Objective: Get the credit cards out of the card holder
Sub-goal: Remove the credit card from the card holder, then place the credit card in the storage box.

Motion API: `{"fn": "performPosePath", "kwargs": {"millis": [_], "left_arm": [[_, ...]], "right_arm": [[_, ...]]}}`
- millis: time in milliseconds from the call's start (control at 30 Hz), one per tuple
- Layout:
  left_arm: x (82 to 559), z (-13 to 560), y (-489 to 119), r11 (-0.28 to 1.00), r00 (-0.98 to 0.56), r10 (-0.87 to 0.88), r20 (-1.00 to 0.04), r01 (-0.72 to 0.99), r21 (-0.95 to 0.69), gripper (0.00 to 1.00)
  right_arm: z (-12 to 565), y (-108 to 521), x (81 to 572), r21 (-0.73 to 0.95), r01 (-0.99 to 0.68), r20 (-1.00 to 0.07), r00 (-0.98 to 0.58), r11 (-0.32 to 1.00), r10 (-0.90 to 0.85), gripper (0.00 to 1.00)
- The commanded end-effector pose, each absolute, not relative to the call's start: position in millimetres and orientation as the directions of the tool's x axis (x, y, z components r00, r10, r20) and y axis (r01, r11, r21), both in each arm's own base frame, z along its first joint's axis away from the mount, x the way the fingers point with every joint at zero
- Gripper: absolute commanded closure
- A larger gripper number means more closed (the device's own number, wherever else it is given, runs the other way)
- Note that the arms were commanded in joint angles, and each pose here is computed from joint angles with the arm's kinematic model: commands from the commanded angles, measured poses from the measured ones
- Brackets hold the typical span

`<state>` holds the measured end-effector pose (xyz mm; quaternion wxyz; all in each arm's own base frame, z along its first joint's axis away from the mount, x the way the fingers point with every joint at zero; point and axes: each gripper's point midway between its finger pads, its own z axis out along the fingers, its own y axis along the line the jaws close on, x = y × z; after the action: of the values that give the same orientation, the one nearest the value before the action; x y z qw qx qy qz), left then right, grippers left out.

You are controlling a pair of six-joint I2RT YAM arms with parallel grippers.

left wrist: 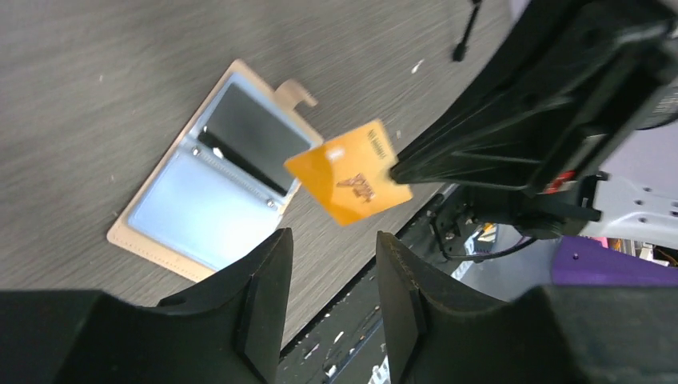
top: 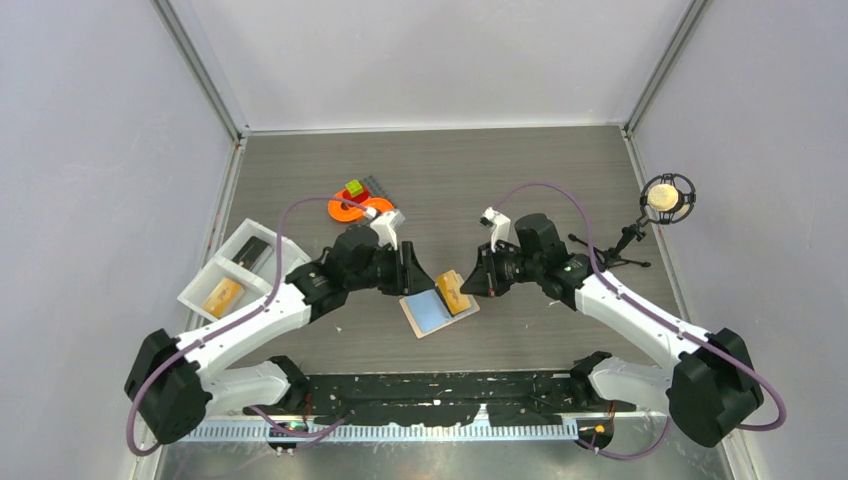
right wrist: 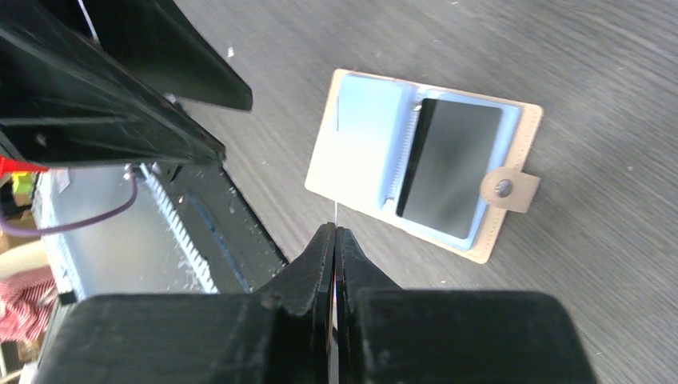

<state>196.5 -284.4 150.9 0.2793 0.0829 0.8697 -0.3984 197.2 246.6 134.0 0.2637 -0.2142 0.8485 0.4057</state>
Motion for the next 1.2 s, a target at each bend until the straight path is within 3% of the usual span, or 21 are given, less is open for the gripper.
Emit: {"fn": "performPosePath", "kwargs": {"millis": [0, 233, 400, 767, 900, 1067, 1167], "left_arm": [[189.3, 195.0, -282.2, 0.62, -0.762, -0.024, -0.647, 0.497, -0.607, 0.55], [170.9, 217.3, -289.6, 0.521, -0.738, 0.069, -0.671, 0.6, -0.607, 0.55], [160.1, 222.5, -297.2, 0.443, -0.741, 0.083, -0.666, 0.626, -0.641, 0.57], [157.4, 220.1, -296.2, 0.44, -0.742, 0.098, -0.663, 0.63, -0.64, 0.61], [155.2, 220.3, -296.5, 0.431, -0.742, 0.109, -0.662, 0.635, -0.641, 0.72], [149.7, 223.4, -298.6, 0.396, -0.742, 0.117, -0.66, 0.644, -0.654, 0.99], [148.5, 224.6, -298.1, 0.39, -0.738, 0.117, -0.664, 0.649, -0.653, 1.0]], "right_arm": [[170.3, 256.7, 176.2, 0.606, -0.675, -0.671, -0.718, 0.421, -0.186, 0.95], [197.2, 270.7, 147.8, 0.651, -0.725, -0.706, -0.687, 0.225, -0.173, 0.95], [197.3, 273.1, 142.5, 0.654, -0.728, -0.704, -0.685, 0.206, -0.185, 0.95], [200.9, 276.2, 134.5, 0.646, -0.744, -0.718, -0.668, 0.169, -0.196, 0.95], [200.9, 276.1, 135.0, 0.643, -0.746, -0.72, -0.666, 0.173, -0.193, 0.95], [202.0, 276.3, 136.2, 0.64, -0.748, -0.723, -0.664, 0.176, -0.189, 0.94], [202.9, 276.0, 137.8, 0.636, -0.749, -0.727, -0.662, 0.186, -0.182, 0.89]]}}
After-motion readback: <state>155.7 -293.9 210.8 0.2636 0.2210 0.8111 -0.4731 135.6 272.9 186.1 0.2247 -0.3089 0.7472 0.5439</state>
